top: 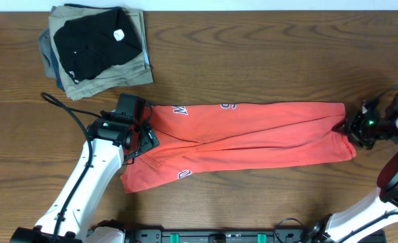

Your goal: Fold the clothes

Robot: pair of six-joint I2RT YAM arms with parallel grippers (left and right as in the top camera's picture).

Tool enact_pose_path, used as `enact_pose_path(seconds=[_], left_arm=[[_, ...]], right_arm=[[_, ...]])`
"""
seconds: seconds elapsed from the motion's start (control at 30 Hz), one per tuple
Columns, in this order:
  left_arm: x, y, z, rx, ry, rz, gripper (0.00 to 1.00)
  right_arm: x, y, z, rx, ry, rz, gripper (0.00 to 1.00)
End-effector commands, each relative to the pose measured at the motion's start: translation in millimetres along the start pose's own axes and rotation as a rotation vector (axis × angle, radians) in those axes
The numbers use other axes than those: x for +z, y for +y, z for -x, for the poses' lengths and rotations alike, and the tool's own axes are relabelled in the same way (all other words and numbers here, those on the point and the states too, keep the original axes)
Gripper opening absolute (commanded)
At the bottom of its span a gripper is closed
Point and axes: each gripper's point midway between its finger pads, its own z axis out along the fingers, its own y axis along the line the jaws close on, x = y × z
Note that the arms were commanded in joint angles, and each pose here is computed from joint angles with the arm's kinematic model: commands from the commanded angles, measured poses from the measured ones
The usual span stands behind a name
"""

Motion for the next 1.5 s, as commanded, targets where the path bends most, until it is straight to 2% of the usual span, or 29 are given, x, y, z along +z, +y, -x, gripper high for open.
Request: enact_pose_path(seconds=[0.0,0.17,0.37,0.57,0.7,0.93,1.23,1.47], left_arm=[[0.6,3.4,2.3,0.000,-0.007,0.020,0.98],[0.6,3.4,2.2,0.000,-0.006,0.020,0.98],[0.6,3.0,1.7,0.000,-0.004,0.018,0.98],[0.6,2.7,2.1,-0.001,-0.006,0.016,0.98],[0.6,2.7,2.0,0.000,-0.005,0.017,0.98],[0.6,2.1,2.7,-0.001,-0.008,0.014,0.98],[0.6,2.1,2.7,-0.001,-0.008,0.014,0.98],[0.6,2.1,2.8,-0.002,-0.009,0.014,0.98]], right_arm=[[14.5,-1.5,-16.5,0.040,0.070,-0.002,0.01],[0.8,-8.5,-9.3,0.155,0.025,-0.023,0.01],[-57.0,-13.0,7.3,0.236,-0.126,-0.065,0.01],[-121.6,16.0,14.2,0.188,-0.288,-0.047,0.01],[-141.9,38.7,6.6,0.126,-0.339,-0.043,0.01],[-124.7,74.8,-18.6,0.009,-0.250,-0.061,0.01],[-87.8,139.7,-56.1,-0.247,-0.130,-0.056,0.01],[-57.9,164.5,-93.1,-0.362,-0.037,-0.073,0.01]])
